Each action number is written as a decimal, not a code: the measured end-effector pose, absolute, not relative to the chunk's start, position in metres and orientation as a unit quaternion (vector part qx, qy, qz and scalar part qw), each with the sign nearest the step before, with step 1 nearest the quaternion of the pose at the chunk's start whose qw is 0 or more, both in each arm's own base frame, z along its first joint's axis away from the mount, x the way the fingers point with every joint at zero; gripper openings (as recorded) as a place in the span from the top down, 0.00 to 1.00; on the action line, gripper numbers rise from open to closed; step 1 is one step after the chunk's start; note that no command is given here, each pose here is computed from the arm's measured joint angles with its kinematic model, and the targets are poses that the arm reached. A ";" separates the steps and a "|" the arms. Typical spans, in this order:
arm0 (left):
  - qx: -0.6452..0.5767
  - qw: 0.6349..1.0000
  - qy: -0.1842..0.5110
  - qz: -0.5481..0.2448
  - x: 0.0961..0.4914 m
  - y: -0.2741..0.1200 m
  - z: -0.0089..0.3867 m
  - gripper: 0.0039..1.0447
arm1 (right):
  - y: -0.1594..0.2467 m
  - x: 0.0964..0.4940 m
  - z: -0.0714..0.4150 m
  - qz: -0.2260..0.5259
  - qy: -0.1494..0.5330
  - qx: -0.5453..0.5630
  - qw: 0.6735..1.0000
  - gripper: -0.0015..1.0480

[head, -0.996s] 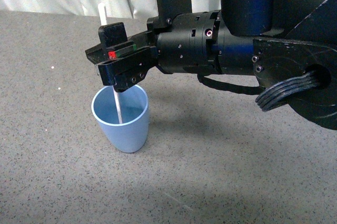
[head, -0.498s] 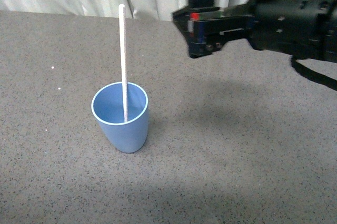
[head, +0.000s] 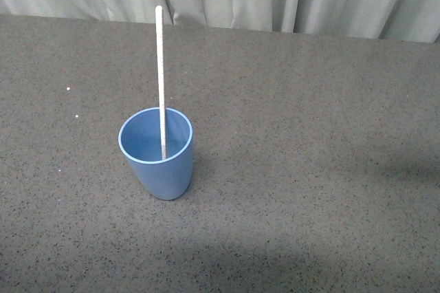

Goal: Transfer chopsticks to blue cup

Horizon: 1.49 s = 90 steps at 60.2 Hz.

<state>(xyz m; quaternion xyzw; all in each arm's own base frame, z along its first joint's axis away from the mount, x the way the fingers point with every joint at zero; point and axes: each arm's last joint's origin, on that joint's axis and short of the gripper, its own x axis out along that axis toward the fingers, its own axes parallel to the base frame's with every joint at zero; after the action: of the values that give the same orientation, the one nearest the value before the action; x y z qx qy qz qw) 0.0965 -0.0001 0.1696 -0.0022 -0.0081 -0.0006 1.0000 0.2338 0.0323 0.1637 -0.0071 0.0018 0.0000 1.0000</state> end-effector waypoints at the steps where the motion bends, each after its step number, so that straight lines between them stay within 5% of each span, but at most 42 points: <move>1: -0.002 1.000 -0.008 0.000 0.097 0.000 0.170 0.06 | 0.031 0.230 0.164 0.001 0.001 -0.007 1.000 0.53; 17: -0.002 1.000 -0.008 0.000 0.097 0.000 0.170 0.06 | 0.016 0.191 0.161 0.001 0.008 -0.008 1.000 0.99; 90: -0.002 1.000 -0.008 0.000 0.097 0.000 0.170 0.06 | 0.000 0.121 0.168 0.001 -0.003 -0.005 1.000 0.99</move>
<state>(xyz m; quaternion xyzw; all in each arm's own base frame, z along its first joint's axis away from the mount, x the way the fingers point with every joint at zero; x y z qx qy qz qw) 0.0965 -0.0001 0.1696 -0.0022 -0.0081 -0.0004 1.0000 0.1207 0.0002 0.1680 -0.0054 -0.0032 0.0006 1.0000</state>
